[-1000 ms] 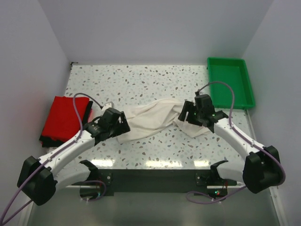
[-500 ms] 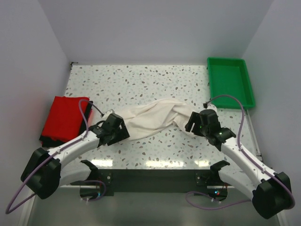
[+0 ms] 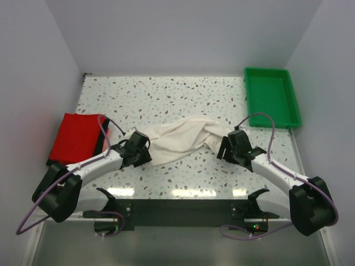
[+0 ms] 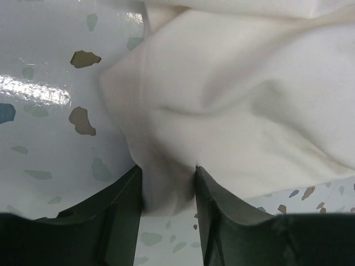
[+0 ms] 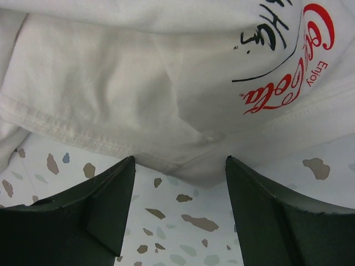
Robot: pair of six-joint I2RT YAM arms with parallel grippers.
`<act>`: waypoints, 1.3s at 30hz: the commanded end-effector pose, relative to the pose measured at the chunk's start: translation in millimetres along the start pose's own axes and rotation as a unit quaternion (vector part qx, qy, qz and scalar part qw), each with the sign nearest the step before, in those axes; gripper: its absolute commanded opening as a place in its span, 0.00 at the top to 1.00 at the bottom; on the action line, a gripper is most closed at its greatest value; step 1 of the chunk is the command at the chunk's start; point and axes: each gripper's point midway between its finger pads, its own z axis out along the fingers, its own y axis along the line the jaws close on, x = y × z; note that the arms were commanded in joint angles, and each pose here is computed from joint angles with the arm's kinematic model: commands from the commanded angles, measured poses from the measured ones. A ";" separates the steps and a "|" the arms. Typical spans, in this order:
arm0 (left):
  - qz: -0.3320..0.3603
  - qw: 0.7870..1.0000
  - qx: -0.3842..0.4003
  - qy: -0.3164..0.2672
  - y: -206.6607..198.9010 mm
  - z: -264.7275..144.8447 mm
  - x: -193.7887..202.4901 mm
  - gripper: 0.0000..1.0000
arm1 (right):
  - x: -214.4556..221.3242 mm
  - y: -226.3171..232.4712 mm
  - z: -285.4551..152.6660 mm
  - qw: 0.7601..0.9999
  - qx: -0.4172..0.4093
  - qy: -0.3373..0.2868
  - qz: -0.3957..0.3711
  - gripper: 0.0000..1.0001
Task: Fold and stack the t-shirts
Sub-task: Flatten the tshirt out
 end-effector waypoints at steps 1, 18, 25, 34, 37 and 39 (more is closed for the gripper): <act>-0.012 1.000 0.001 -0.015 -7.0 2.9 -10.3 0.56 | -11.0 4.4 8.3 1.000 0.002 -0.025 0.015 0.31; -0.019 0.991 0.018 -0.133 -20.4 -76.0 -106.5 1.00 | -60.4 26.6 -54.5 0.997 -0.024 -0.068 -0.015 1.00; -0.027 0.976 0.047 -0.211 -29.3 -145.3 -161.0 1.00 | -115.6 33.7 -128.0 0.988 -0.038 -0.152 -0.010 1.00; -0.049 0.949 0.080 -0.302 -31.8 -238.8 -201.4 1.00 | -185.1 38.0 -228.2 0.961 -0.050 -0.272 0.013 1.00; -0.065 0.933 0.090 -0.343 -33.0 -270.8 -218.9 1.00 | -210.9 43.3 -255.7 0.949 -0.054 -0.311 0.022 1.00; -0.076 0.919 0.104 -0.373 -40.3 -291.1 -235.6 1.00 | -230.0 55.5 -255.3 0.945 -0.056 -0.323 0.018 1.00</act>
